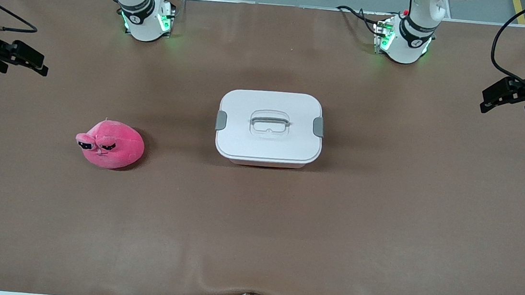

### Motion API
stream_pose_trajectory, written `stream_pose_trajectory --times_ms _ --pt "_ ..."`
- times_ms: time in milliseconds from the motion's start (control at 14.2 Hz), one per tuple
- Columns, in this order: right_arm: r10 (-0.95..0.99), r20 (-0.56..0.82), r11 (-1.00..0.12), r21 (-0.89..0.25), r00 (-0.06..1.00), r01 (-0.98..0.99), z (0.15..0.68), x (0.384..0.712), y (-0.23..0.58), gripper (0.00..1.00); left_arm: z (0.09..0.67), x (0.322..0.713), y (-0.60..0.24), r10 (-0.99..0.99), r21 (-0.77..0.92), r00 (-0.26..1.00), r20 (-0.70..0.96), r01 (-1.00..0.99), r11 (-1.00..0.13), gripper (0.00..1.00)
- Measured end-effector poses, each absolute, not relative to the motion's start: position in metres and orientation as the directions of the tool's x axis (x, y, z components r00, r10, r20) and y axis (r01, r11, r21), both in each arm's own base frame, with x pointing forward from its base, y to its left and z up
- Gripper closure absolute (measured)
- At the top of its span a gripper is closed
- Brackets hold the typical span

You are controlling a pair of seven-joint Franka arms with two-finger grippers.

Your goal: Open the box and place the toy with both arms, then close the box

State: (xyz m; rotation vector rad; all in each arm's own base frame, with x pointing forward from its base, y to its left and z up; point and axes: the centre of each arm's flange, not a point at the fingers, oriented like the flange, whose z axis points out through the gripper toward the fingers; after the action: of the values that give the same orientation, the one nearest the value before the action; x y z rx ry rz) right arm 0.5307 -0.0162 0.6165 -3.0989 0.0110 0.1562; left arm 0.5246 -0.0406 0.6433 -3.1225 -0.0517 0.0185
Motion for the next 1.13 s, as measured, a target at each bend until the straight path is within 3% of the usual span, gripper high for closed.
stream_pose_trajectory --times_ms 1129 --pt "-0.002 -0.117 -0.999 -0.038 0.993 -0.006 0.606 0.536 -0.014 0.00 0.611 0.557 -0.033 0.032 -0.110 0.996 -0.081 0.023 -0.994 0.00"
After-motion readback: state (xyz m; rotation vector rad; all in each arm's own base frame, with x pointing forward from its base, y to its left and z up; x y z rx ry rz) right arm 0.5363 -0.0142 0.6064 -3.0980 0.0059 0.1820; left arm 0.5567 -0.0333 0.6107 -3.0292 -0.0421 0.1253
